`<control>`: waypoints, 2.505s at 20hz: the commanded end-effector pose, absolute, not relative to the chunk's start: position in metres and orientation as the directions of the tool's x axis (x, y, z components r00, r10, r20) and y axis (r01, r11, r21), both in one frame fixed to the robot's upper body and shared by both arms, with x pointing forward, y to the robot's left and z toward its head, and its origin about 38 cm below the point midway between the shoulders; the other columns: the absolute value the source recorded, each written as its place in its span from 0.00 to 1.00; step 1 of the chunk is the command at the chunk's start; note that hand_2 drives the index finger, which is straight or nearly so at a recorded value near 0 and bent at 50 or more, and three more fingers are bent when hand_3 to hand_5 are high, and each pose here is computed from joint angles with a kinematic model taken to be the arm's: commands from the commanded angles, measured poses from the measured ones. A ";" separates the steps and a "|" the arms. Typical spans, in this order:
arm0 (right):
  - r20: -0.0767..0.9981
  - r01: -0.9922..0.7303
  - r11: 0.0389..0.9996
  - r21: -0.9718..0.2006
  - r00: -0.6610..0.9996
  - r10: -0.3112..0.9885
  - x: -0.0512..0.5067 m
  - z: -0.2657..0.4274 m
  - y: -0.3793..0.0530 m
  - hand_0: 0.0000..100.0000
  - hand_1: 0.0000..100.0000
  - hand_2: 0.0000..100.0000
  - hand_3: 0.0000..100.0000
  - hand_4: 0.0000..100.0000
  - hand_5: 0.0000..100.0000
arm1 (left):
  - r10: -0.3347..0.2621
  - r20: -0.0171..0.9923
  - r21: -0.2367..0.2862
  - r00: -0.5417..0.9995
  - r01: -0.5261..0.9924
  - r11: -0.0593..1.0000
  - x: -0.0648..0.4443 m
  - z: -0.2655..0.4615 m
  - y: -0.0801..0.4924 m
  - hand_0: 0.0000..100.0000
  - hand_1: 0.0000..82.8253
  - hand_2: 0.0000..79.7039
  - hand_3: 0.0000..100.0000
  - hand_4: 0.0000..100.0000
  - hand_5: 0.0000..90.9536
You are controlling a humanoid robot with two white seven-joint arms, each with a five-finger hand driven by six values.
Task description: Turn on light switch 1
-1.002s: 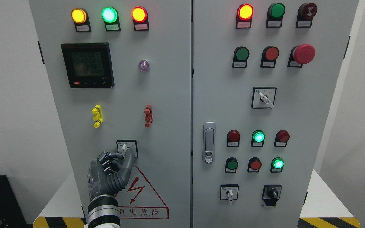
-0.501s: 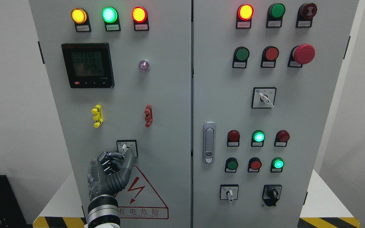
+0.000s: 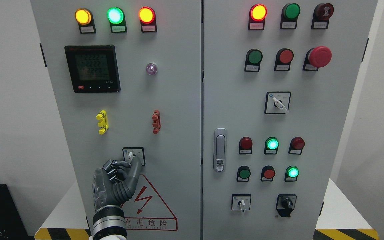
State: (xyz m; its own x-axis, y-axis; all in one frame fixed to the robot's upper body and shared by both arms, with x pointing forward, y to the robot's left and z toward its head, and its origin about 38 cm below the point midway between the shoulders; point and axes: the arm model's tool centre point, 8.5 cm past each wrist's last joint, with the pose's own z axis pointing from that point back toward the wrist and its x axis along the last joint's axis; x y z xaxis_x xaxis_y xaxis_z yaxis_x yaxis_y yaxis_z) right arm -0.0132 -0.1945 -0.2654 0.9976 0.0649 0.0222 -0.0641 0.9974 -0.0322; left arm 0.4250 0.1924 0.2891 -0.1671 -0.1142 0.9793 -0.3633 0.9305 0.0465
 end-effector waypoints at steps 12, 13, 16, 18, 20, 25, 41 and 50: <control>0.021 -0.040 0.999 -0.031 0.999 0.040 -0.013 -0.265 -0.194 0.00 0.00 0.00 0.00 0.00 0.00 | -0.117 0.980 0.053 -0.158 -0.359 0.932 0.425 0.288 0.190 0.56 0.75 0.84 0.98 0.95 0.93; 0.021 -0.040 0.999 -0.031 0.999 0.040 -0.013 -0.265 -0.194 0.00 0.00 0.00 0.00 0.00 0.00 | -0.117 0.981 0.054 -0.156 -0.359 0.932 0.425 0.288 0.190 0.56 0.75 0.84 0.98 0.95 0.93; 0.022 -0.040 0.999 -0.031 0.999 0.040 -0.013 -0.265 -0.194 0.00 0.00 0.00 0.00 0.00 0.00 | -0.117 0.980 0.053 -0.159 -0.357 0.932 0.425 0.288 0.190 0.57 0.75 0.84 0.98 0.96 0.93; 0.021 -0.040 0.999 -0.031 0.999 0.040 -0.013 -0.265 -0.194 0.00 0.00 0.00 0.00 0.00 0.00 | -0.117 0.981 0.053 -0.158 -0.359 0.932 0.425 0.288 0.190 0.58 0.75 0.84 0.98 0.96 0.93; 0.021 -0.040 0.999 -0.031 0.999 0.040 -0.013 -0.265 -0.194 0.00 0.00 0.00 0.00 0.00 0.00 | -0.117 0.980 0.053 -0.159 -0.359 0.932 0.425 0.289 0.190 0.59 0.74 0.84 0.98 0.96 0.93; 0.021 -0.040 0.999 -0.031 0.999 0.040 -0.013 -0.265 -0.194 0.00 0.00 0.00 0.00 0.00 0.00 | -0.117 0.981 0.053 -0.158 -0.359 0.932 0.425 0.288 0.190 0.62 0.74 0.84 0.98 0.96 0.93; 0.021 -0.040 0.999 -0.031 0.999 0.040 -0.013 -0.265 -0.194 0.00 0.00 0.00 0.00 0.00 0.00 | -0.116 0.980 0.052 -0.159 -0.356 0.933 0.425 0.288 0.190 0.69 0.70 0.82 0.98 0.96 0.93; 0.021 -0.040 0.999 -0.031 0.999 0.040 -0.013 -0.265 -0.194 0.00 0.00 0.00 0.00 0.00 0.00 | -0.116 0.981 0.053 -0.158 -0.356 0.933 0.425 0.288 0.190 0.52 0.65 0.82 0.98 0.96 0.94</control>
